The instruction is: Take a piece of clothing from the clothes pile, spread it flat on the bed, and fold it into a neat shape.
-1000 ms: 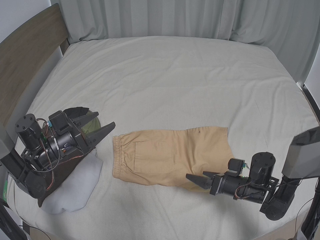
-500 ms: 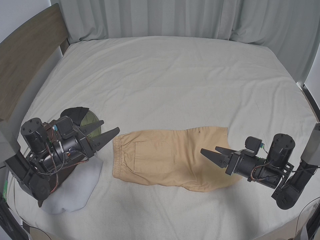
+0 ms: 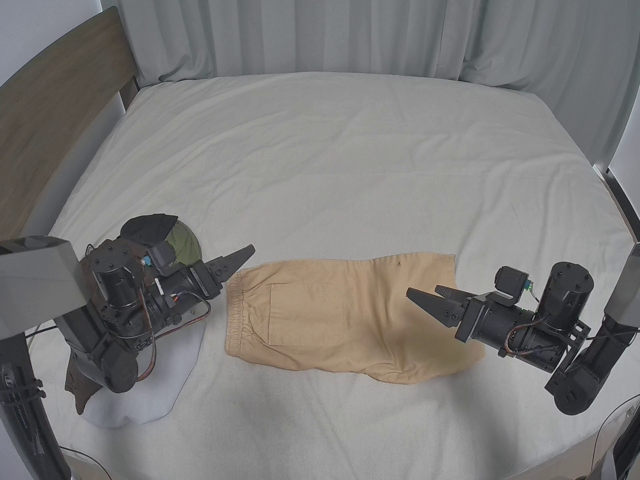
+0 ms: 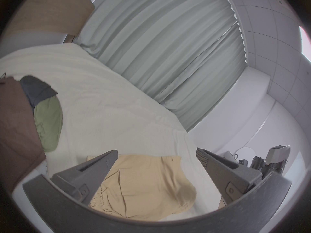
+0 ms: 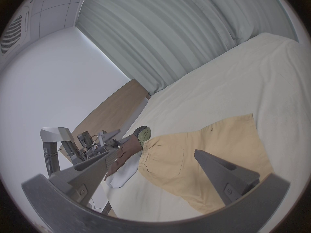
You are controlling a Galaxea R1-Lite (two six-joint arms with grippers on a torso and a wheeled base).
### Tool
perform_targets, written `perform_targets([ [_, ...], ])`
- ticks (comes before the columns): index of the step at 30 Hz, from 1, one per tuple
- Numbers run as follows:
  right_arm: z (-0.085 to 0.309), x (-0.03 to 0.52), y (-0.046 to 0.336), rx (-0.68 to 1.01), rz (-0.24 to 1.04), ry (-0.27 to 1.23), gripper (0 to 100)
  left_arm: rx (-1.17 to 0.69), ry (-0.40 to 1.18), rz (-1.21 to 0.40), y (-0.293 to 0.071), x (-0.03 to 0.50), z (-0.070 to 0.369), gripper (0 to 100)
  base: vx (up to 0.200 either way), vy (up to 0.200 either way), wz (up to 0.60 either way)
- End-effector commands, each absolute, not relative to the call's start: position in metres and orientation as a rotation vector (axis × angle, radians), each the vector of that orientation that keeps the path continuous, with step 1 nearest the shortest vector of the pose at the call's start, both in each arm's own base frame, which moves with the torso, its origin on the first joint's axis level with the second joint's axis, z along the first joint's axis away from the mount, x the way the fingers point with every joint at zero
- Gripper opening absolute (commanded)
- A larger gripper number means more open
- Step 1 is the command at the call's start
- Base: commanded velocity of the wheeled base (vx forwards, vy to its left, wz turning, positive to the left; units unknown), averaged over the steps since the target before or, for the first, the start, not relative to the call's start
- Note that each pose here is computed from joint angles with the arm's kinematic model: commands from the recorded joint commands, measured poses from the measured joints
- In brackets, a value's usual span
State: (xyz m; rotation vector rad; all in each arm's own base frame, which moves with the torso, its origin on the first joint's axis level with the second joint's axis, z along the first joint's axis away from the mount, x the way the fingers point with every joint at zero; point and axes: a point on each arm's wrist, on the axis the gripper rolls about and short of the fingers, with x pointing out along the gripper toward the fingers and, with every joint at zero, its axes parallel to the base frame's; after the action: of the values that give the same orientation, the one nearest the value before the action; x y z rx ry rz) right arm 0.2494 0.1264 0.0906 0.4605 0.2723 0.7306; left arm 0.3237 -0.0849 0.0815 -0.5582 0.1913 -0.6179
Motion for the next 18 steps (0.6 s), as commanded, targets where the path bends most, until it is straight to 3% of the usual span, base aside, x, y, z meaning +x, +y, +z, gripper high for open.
perform_targets([
  [1,0.091,0.251,0.124,0.462,0.723,0.266,100,-0.571,0.285,-0.59,-0.094,0.341,0.039,100,0.0,0.0,0.0],
  [18,0.091,0.252,0.125,0.467,0.723,0.266,100,-0.576,0.293,-0.462,-0.093,0.381,-0.016,100,0.0,0.0,0.0],
])
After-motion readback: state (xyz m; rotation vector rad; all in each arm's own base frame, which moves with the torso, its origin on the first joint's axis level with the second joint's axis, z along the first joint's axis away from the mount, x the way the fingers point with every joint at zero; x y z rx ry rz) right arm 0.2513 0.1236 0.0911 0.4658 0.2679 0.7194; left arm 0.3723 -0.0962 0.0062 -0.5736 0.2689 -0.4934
